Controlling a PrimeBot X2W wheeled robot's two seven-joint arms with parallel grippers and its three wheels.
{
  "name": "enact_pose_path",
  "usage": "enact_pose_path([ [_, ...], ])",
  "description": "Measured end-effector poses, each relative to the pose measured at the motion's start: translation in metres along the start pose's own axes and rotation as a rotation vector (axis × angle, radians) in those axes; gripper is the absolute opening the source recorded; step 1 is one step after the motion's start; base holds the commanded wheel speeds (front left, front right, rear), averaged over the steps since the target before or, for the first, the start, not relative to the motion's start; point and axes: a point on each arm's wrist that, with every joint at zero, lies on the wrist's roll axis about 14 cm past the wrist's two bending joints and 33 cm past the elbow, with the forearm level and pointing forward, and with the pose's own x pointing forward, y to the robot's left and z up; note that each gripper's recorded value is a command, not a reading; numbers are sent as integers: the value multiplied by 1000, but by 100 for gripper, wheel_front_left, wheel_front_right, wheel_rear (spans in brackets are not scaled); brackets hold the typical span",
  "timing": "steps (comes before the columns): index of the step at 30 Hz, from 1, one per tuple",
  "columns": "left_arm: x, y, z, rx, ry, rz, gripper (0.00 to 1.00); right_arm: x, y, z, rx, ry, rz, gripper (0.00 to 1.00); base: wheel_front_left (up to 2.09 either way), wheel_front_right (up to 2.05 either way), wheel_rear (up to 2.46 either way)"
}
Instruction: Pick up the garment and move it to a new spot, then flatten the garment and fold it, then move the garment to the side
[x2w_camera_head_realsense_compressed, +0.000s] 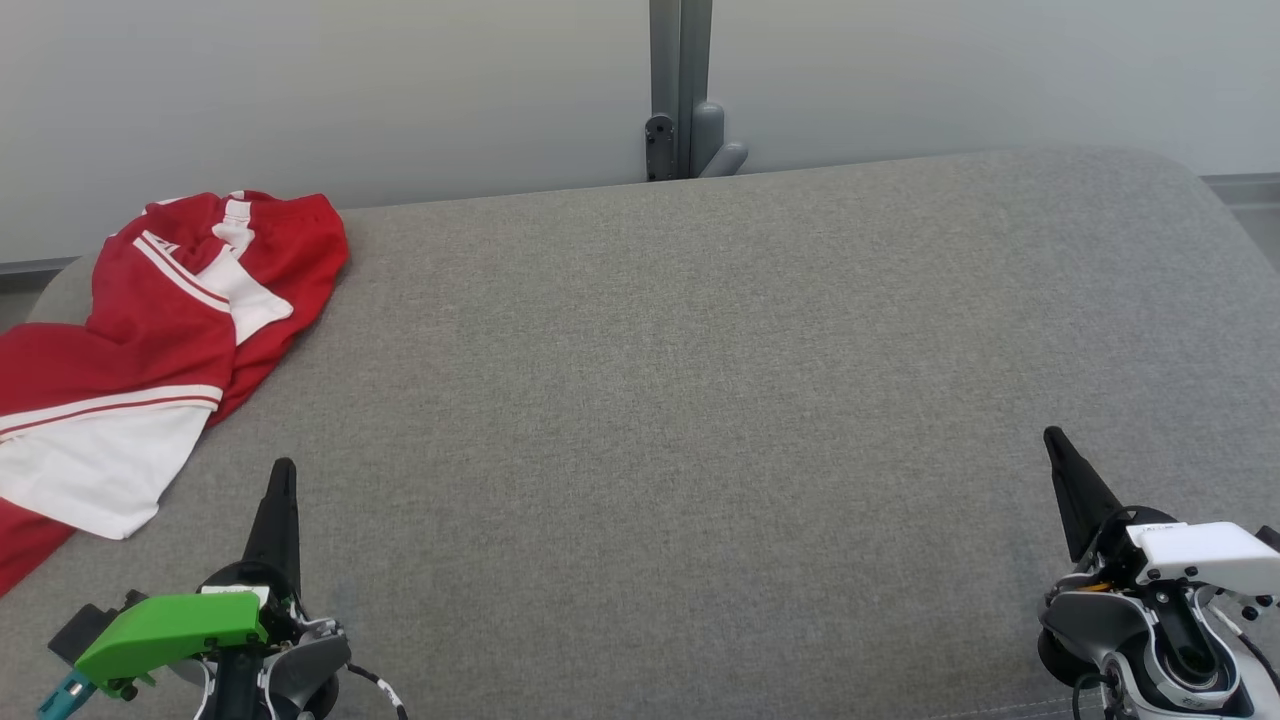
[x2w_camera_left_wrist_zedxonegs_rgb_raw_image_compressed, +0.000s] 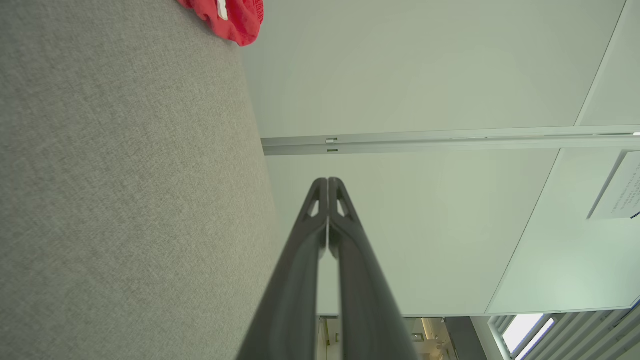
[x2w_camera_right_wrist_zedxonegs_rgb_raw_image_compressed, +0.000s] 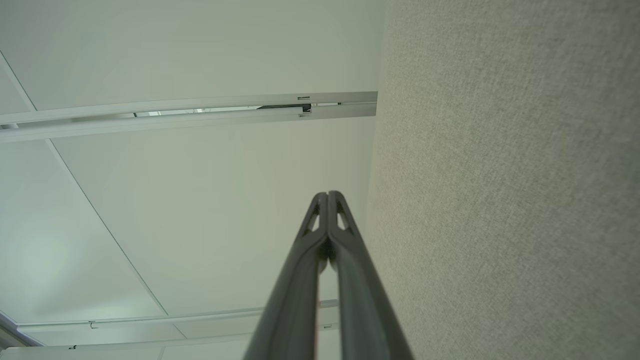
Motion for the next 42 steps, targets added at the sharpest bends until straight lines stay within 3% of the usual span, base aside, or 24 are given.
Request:
enact_pose_path([
  [32,0,0,0,0,0,0,0,0,0,0,0,0,0,0,0,0,0],
  [33,-1,3,0,-1,0,9,100,-1,-3,0,2,0,-9,100,0,0,0],
  [38,-14,32,-2,-10,-2,98,100,-14,-32,-4,24,-2,-92,100,0,0,0],
  [42,-16,35,-5,-4,-5,107,100,-16,-35,-7,14,-11,-101,100,0,0,0],
])
